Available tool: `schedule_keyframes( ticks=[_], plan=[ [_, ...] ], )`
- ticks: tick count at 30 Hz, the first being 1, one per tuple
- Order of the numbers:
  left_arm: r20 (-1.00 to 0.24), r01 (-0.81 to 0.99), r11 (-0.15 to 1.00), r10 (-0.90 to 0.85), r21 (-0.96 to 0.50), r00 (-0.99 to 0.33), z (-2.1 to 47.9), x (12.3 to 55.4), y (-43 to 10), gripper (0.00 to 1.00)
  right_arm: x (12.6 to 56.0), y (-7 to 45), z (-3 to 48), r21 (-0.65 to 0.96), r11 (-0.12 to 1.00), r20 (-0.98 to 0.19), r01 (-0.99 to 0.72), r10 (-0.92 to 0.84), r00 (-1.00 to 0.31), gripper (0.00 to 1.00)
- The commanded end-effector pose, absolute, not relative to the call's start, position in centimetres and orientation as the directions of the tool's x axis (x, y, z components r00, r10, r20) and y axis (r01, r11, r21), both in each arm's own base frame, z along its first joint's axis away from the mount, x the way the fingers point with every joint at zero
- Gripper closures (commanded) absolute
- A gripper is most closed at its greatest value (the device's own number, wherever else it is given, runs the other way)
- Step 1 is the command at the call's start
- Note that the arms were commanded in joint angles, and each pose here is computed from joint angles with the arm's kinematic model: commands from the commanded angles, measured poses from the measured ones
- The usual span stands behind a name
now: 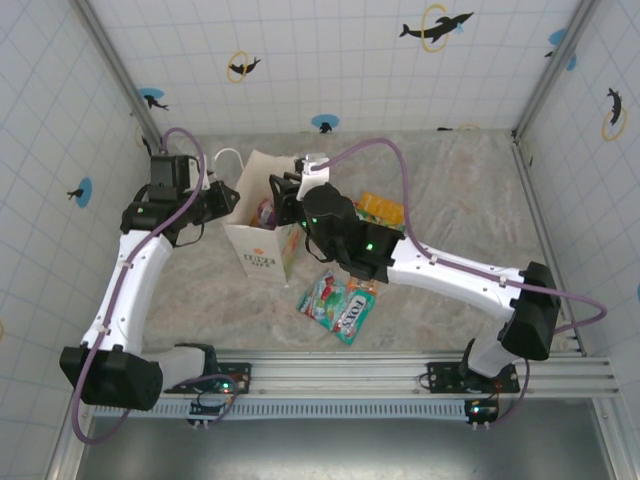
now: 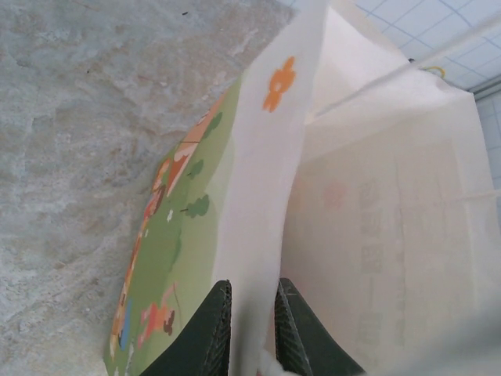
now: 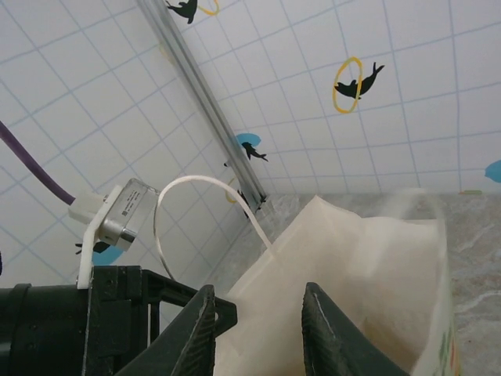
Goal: Place the snacks into the paper bag
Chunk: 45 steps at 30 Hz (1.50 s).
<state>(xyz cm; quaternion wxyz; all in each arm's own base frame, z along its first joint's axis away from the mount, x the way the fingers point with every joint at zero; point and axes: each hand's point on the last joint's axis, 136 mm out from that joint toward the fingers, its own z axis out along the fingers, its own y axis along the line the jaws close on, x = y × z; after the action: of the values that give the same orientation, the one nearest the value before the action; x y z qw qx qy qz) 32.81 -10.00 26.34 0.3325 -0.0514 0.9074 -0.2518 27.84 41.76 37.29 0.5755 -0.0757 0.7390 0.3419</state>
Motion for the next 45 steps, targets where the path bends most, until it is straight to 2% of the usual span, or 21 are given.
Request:
schedule_keyframes(
  ticks=[1, 4, 10, 13, 18, 27, 33, 36, 45],
  plan=[
    [-0.58, 0.061, 0.878, -0.26, -0.474, -0.772, 25.7, 33.1, -9.6, 0.8, 27.3, 40.7, 40.8, 0.446, 0.725, -0.895, -0.525, 0.342, -0.288, 0.67],
    [-0.579, 0.056, 0.879, -0.263, -0.473, -0.772, 25.7, 33.0, -9.5, 0.8, 27.0, 40.1, 40.3, 0.451, 0.732, -0.891, -0.511, 0.329, -0.314, 0.66],
    [-0.581, 0.05, 0.877, -0.273, -0.479, -0.766, 25.9, 32.8, -9.4, 0.82, 25.5, 41.0, 36.1, 0.49, 0.722, -0.843, -0.488, 0.252, -0.475, 0.61],
    [-0.581, 0.048, 0.875, -0.277, -0.481, -0.765, 26.0, 32.7, -9.4, 0.82, 25.1, 41.4, 33.6, 0.5, 0.732, -0.812, -0.463, 0.21, -0.544, 0.63],
    [-0.579, 0.04, 0.879, -0.279, -0.476, -0.766, 26.0, 32.3, -9.2, 0.83, 25.5, 42.3, 30.9, 0.509, 0.75, -0.765, -0.423, 0.168, -0.622, 0.6],
    [-0.584, 0.04, 0.879, -0.281, -0.474, -0.761, 26.3, 32.1, -9.1, 0.85, 27.4, 41.7, 28.2, 0.446, 0.824, -0.753, -0.351, 0.133, -0.644, 0.6],
    [-0.579, 0.042, 0.879, -0.275, -0.474, -0.767, 26.0, 32.1, -9.2, 0.89, 28.4, 41.5, 27.8, 0.454, 0.826, -0.746, -0.335, 0.147, -0.649, 0.59],
    [-0.573, 0.048, 0.868, -0.284, -0.494, -0.769, 26.2, 32.1, -9.5, 0.93, 29.0, 41.6, 27.7, 0.46, 0.822, -0.746, -0.337, 0.151, -0.649, 0.61],
    [-0.567, 0.049, 0.851, -0.305, -0.524, -0.765, 26.2, 31.8, -9.9, 0.96, 31.1, 42.1, 27.5, 0.472, 0.804, -0.745, -0.361, 0.145, -0.651, 0.69]
  ],
)
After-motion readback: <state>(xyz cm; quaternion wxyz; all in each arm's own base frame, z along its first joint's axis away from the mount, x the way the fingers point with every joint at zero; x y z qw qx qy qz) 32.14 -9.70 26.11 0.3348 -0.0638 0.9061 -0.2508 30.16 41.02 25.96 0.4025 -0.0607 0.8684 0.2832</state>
